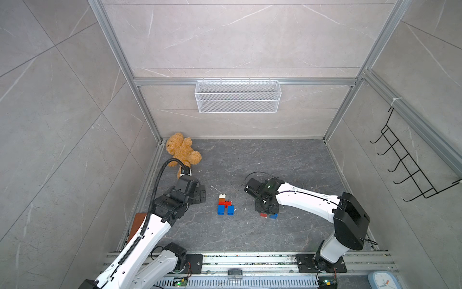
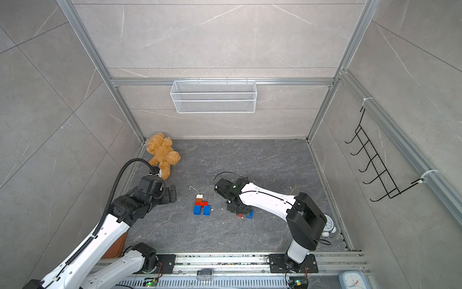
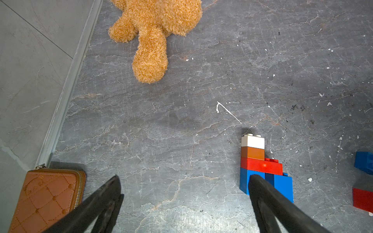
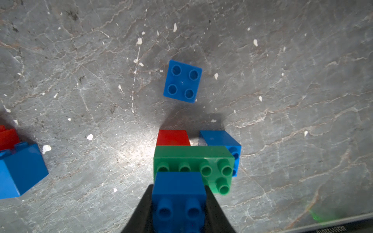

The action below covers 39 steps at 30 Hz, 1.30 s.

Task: Assemble the letter h with lego
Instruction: Assemble the lego brick with the lego brick.

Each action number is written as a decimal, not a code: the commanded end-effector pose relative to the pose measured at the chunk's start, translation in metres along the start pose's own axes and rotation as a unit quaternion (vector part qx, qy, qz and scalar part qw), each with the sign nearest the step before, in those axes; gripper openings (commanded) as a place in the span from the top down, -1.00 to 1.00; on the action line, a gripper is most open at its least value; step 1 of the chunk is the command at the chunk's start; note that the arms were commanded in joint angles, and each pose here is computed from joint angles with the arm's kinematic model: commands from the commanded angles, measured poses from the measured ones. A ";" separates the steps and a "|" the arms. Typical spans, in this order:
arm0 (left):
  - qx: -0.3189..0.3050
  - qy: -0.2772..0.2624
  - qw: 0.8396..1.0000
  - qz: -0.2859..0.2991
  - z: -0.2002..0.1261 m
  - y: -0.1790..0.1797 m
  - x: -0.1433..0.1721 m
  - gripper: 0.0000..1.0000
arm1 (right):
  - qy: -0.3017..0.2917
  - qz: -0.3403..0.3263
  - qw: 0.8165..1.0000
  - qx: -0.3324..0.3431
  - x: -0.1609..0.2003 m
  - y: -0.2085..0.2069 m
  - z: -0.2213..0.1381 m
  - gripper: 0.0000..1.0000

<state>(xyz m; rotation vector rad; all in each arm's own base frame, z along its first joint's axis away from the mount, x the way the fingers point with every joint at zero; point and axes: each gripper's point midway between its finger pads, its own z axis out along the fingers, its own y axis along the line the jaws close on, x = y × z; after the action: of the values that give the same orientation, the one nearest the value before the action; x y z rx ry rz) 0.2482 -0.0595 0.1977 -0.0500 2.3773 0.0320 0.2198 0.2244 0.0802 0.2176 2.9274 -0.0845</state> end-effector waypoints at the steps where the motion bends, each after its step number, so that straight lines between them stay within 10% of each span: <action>1: 0.001 -0.003 1.000 0.004 -0.003 0.000 -0.003 -1.00 | -0.007 0.003 1.000 0.010 -0.001 0.000 0.006 1.00; 39: 0.001 0.004 1.000 0.007 0.000 -0.001 -0.002 -1.00 | 0.035 0.032 0.998 0.052 0.019 -0.009 0.039 1.00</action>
<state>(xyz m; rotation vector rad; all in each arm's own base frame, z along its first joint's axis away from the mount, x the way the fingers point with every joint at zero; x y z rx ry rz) 0.2489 -0.0600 0.1955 -0.0474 2.3861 0.0361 0.2255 0.2254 0.0722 0.3057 2.8978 -0.0930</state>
